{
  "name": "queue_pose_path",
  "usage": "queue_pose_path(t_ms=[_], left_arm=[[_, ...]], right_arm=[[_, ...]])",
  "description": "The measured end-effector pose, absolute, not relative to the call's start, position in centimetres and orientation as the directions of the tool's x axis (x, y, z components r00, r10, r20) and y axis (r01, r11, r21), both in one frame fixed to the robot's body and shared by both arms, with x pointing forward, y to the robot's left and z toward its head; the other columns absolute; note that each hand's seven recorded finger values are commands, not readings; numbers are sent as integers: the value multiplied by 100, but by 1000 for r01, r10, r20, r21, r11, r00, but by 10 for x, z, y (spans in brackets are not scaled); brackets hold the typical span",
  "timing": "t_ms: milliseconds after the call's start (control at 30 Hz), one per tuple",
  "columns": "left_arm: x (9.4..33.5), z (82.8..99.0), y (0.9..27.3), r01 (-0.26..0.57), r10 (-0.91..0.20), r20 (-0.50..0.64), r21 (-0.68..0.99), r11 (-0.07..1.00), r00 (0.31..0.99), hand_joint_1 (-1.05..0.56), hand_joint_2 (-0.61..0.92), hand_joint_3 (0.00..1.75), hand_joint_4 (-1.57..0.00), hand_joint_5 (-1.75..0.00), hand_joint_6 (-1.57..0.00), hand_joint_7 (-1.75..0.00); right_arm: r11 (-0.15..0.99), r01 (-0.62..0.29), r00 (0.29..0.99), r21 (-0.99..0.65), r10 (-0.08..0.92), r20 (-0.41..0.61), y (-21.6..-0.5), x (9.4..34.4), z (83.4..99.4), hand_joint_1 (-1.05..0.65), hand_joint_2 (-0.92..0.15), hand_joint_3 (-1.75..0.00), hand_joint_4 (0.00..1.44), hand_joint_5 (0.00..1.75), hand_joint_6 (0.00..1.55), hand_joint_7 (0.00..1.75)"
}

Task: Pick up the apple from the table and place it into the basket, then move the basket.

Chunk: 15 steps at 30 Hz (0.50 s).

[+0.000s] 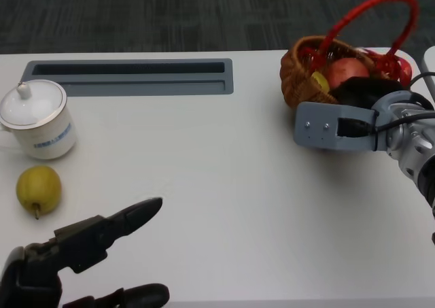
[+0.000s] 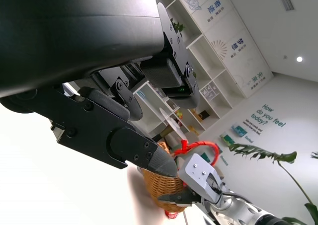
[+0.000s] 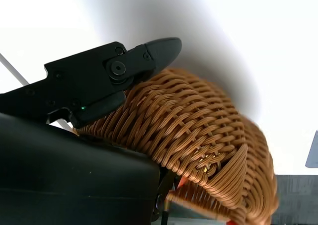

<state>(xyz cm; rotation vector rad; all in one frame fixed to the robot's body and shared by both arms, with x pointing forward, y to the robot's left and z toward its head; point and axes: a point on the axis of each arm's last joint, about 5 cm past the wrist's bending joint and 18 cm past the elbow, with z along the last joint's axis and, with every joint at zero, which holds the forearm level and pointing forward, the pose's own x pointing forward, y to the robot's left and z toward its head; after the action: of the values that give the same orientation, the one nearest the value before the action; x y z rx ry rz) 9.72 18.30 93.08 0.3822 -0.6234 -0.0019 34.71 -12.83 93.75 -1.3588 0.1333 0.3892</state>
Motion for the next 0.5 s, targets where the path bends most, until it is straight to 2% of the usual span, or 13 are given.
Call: queue_pose_path(t_ms=[100, 200, 500], left_arm=[[104, 931, 184, -107, -122, 574, 348, 931, 810, -45, 78, 0, -91, -1, -80, -1], [109, 933, 184, -106, -128, 582, 351, 930, 803, -45, 77, 0, -92, -1, -81, -1], [118, 934, 182, -97, -144, 600, 350, 932, 787, -45, 77, 0, -92, 0, -81, 0]], right_arm=[[154, -362, 920, -919, 217, -326, -127, 347, 938, -86, -79, -1, 32, 0, 35, 0], [150, -375, 913, -915, 230, -337, -126, 348, 939, -93, -81, -1, 27, 1, 30, 0], [160, -344, 916, -925, 273, -293, -128, 353, 953, -85, -80, 0, 45, 3, 51, 4]])
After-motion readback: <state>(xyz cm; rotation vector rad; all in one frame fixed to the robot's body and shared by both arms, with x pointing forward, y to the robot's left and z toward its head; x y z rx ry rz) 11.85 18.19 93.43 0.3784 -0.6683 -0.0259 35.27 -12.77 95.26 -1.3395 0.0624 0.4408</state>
